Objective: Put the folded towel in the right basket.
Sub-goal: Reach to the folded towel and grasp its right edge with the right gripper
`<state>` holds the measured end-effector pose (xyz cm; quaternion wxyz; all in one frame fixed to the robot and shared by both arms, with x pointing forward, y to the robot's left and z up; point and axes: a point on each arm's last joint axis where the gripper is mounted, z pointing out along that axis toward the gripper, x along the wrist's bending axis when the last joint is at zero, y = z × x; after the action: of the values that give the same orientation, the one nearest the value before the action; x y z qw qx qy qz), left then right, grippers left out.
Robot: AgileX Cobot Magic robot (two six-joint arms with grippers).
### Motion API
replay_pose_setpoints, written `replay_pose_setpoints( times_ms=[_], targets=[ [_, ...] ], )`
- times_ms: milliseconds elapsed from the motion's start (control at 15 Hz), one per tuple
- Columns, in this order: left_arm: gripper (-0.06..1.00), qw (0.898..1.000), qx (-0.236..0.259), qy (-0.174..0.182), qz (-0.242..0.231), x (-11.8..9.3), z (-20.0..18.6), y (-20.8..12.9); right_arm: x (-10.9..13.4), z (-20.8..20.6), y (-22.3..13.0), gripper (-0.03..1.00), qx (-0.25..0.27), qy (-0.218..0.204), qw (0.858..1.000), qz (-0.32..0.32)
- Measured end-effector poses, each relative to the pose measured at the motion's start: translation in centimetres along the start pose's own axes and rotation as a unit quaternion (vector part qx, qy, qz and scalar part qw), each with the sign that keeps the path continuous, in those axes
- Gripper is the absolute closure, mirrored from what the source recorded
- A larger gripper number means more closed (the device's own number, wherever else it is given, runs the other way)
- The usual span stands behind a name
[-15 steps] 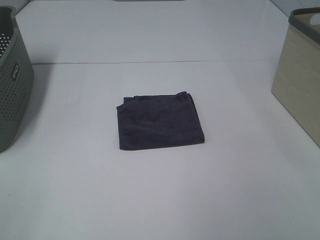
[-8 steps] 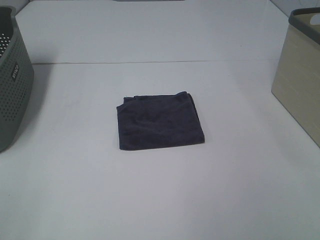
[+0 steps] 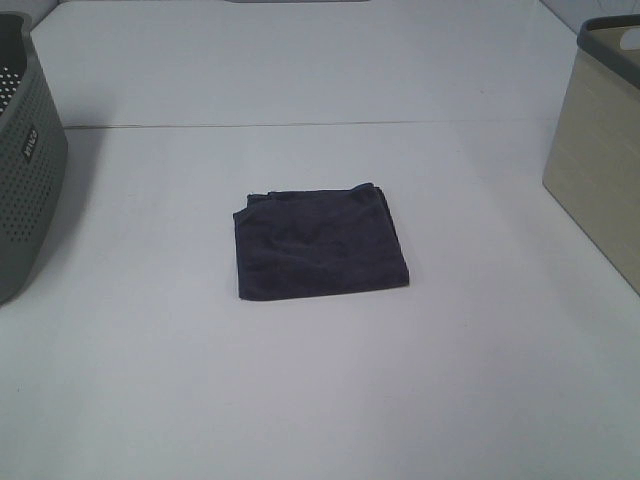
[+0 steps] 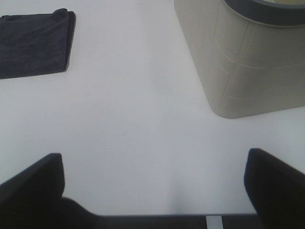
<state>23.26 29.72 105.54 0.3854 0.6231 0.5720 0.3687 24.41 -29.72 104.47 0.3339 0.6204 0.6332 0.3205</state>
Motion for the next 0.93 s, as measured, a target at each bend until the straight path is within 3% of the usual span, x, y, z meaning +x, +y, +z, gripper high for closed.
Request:
replay_pose_setpoints(
  times_ms=[267, 467, 600, 800, 933],
  targets=[
    [-0.04, 1.000, 0.000, 0.000, 0.000, 0.0, 0.0, 0.0, 0.3, 0.7, 10.9, -0.01, 0.115, 0.044, 0.992, 0.022],
    [-0.04, 1.000, 0.000, 0.000, 0.000, 0.0, 0.0, 0.0, 0.3, 4.5, 17.9, 0.00, 0.151, 0.065, 0.986, 0.035],
    [-0.04, 1.000, 0.000, 0.000, 0.000, 0.0, 0.0, 0.0, 0.8, 8.1, 19.7, 0.00, 0.188, 0.102, 0.976, 0.049],
    [-0.04, 1.000, 0.000, 0.000, 0.000, 0.0, 0.0, 0.0, 2.6, 15.7, 20.5, 0.00, 0.224, 0.199, 0.950, 0.093],
    [-0.04, 1.000, 0.000, 0.000, 0.000, 0.0, 0.0, 0.0, 4.0, 20.2, 19.9, 0.00, 0.249, 0.226, 0.936, 0.101]
  ],
)
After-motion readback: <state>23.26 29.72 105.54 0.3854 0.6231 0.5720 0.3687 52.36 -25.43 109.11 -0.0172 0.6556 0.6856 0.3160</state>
